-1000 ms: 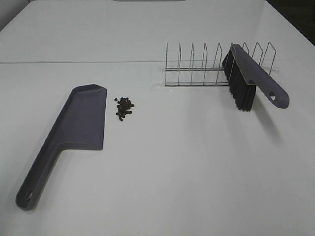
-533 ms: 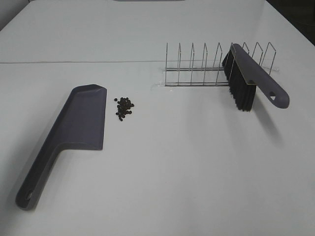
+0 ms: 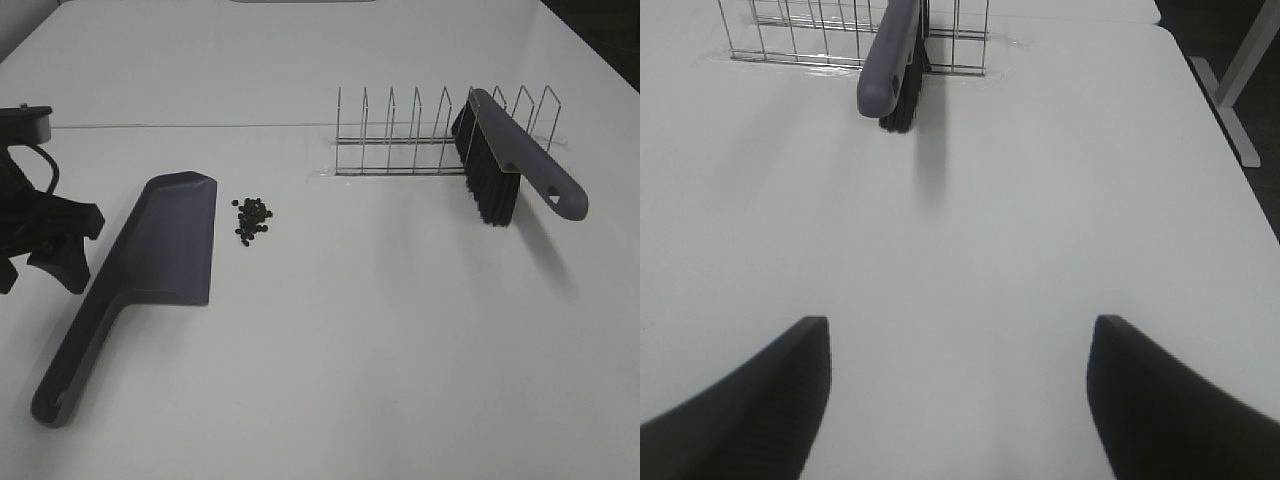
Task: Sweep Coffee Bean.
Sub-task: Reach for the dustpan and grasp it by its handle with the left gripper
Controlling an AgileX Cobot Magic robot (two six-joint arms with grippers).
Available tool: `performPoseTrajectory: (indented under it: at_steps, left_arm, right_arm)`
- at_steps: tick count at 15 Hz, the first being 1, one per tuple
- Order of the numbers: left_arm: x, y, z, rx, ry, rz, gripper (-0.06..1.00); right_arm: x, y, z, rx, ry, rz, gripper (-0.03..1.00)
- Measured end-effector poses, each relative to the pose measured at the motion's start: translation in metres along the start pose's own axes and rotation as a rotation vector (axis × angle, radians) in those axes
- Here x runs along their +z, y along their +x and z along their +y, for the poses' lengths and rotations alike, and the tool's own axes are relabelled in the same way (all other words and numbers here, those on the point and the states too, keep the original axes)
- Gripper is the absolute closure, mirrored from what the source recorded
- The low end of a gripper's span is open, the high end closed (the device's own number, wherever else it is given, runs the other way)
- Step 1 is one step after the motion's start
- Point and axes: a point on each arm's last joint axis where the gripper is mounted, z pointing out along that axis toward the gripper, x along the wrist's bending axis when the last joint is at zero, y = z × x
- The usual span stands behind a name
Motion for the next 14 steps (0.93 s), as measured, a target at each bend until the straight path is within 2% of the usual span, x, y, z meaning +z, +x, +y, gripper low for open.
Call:
performPoseTrajectory:
  at_steps: [1,4,10,14]
  left_arm:
    - [0.005,-0.005,-0.002,0.008,0.028,0.033,0.28]
    - [0.016,-0.011,-0.002,0.014,0.052,0.058,0.28]
    - [0.043,-0.013,0.005,0.005,0.043,0.043,0.28]
    - [0.07,-0.012,0.005,0.007,0.094,0.056,0.28]
  right_arm:
    - [0.0,0.0,0.0,0.0,0.0,0.0,0.26]
    - [0.0,0.0,0.0,-0.002,0.0,-0.003,0.26]
    - [0.0,-0.002,0.0,-0.009,0.001,-0.017,0.26]
    - [0.0,-0.002,0.0,-0.011,0.001,-0.019,0.26]
